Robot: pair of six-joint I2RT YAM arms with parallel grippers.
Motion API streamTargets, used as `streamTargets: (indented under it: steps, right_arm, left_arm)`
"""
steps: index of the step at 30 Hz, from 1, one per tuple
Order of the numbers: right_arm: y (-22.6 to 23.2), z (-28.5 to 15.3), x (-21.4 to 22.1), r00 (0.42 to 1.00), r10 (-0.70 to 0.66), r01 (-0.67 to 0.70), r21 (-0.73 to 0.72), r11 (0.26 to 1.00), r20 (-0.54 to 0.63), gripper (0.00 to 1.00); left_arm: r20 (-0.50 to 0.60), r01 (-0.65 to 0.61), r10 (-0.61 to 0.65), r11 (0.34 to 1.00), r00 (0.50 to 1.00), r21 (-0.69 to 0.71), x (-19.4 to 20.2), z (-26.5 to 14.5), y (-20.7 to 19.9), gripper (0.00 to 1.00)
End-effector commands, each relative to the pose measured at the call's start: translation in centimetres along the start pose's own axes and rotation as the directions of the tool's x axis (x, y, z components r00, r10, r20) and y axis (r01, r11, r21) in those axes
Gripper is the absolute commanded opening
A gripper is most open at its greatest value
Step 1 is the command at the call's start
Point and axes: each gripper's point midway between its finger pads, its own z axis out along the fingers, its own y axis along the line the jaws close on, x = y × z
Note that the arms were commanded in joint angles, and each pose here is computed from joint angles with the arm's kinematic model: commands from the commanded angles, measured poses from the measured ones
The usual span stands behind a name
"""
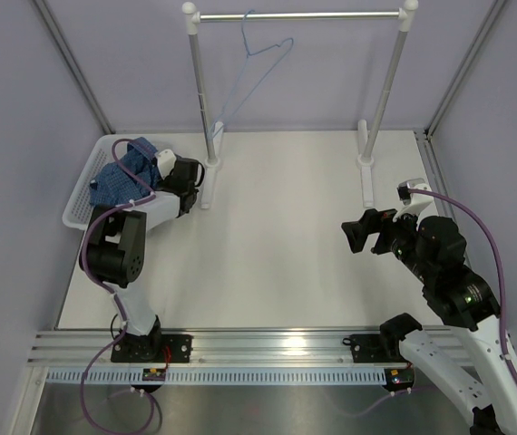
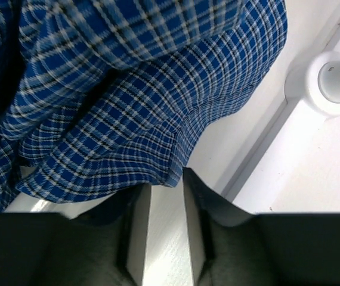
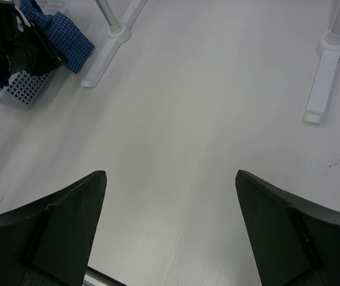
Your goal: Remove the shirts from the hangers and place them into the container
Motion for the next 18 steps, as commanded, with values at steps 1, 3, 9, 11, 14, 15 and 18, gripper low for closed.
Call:
streamTargets:
  steps: [1, 3, 9, 11, 14, 15, 18]
  right_arm:
    - [0.1, -0.4, -1.2, 0.999, -0.015, 0.015, 0.004, 1.0, 0.035, 1.0]
    - [0.1, -0.4, -1.2, 0.999, -0.013, 0.013, 0.004, 1.0, 0.036, 0.99]
    - [0.2, -0.5, -1.1, 0.999, -0.01, 0.01, 0.001, 1.0, 0.035, 1.0]
    - [0.3, -0.5, -1.3, 0.999, -0.009, 0.009, -0.003, 1.0, 0.039, 0.99]
    - [0.2, -0.6, -1.5, 0.999, -0.013, 0.013, -0.002, 1.0, 0.046, 0.99]
    - [0.3, -0.6, -1.6, 0.999, -0.013, 0.013, -0.002, 1.0, 0.047, 0.99]
    - [0.3, -0.7, -1.8, 0.998, -0.014, 0.014, -0.001, 1.0, 0.055, 1.0]
  left_arm:
    - [0.078, 0.054, -0.053, 0.998, 0.996, -0.012, -2.6, 0.4, -0.5, 0.26]
    - [0.082, 0.045, -0.043, 0.999, 0.996, -0.021, -2.8, 0.3, -0.3, 0.16]
    - [0.085, 0.013, -0.01, 1.0, 0.996, -0.027, -3.1, 0.1, 0.1, 0.0]
    - [0.083, 0.008, -0.007, 1.0, 0.997, -0.005, -3.5, -0.4, -0.2, 0.0]
    - [0.094, 0.018, -0.025, 0.997, 0.995, 0.073, -5.4, -2.6, -1.3, 0.0]
    - [0.102, 0.024, -0.034, 0.995, 0.994, 0.098, -6.3, -3.3, -1.7, 0.0]
    - [0.142, 0.043, -0.068, 0.985, 0.988, 0.168, -9.9, -7.3, -2.1, 0.0]
